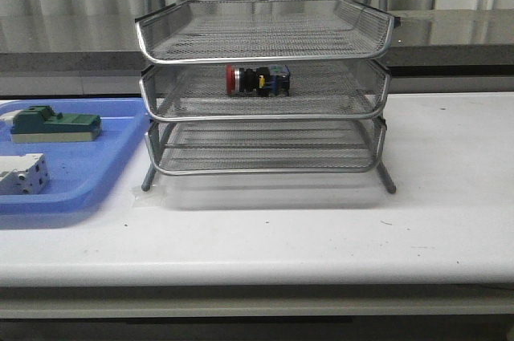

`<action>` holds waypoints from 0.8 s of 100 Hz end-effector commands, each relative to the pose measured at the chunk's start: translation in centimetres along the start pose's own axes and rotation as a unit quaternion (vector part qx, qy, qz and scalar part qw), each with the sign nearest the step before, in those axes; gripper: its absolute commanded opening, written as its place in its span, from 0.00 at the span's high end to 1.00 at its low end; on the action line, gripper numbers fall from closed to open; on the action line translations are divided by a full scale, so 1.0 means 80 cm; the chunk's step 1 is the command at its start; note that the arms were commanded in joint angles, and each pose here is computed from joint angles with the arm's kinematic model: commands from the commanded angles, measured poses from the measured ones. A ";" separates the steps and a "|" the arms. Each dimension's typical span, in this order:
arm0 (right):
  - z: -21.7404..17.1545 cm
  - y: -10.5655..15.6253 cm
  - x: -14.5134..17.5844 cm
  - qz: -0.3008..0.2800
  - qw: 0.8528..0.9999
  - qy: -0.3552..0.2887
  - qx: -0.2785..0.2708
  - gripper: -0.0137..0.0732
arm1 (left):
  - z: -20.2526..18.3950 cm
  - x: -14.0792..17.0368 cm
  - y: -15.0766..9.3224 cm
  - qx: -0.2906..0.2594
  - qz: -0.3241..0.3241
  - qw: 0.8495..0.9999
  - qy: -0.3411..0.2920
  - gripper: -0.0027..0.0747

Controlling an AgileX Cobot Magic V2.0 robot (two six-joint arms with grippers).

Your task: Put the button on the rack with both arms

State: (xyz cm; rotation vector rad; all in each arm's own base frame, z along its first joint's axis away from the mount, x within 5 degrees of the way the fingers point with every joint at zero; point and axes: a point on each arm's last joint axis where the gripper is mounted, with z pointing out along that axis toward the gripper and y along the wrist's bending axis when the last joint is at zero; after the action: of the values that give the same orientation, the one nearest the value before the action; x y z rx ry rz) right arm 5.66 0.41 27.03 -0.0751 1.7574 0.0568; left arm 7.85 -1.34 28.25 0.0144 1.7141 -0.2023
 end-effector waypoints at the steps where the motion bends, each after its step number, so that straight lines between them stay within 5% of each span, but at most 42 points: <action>1: 0.000 0.000 -0.002 -0.009 0.997 -0.072 0.002 0.92 | -0.002 -0.019 0.002 -0.015 -0.015 0.999 -0.044 0.99; 44: 0.013 0.001 0.080 -0.007 0.993 -0.120 -0.003 0.92 | -0.002 -0.019 0.002 -0.015 -0.015 0.999 -0.044 0.99; 80: 0.015 0.001 0.085 -0.007 0.993 -0.117 -0.003 0.92 | -0.002 -0.019 0.002 -0.015 -0.015 0.999 -0.044 0.99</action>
State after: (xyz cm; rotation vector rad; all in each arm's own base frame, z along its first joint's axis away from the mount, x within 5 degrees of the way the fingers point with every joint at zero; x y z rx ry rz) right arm 5.65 0.51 19.36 -0.0797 1.6243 0.0683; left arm 7.85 -1.34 28.25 0.0144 1.7141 -0.2023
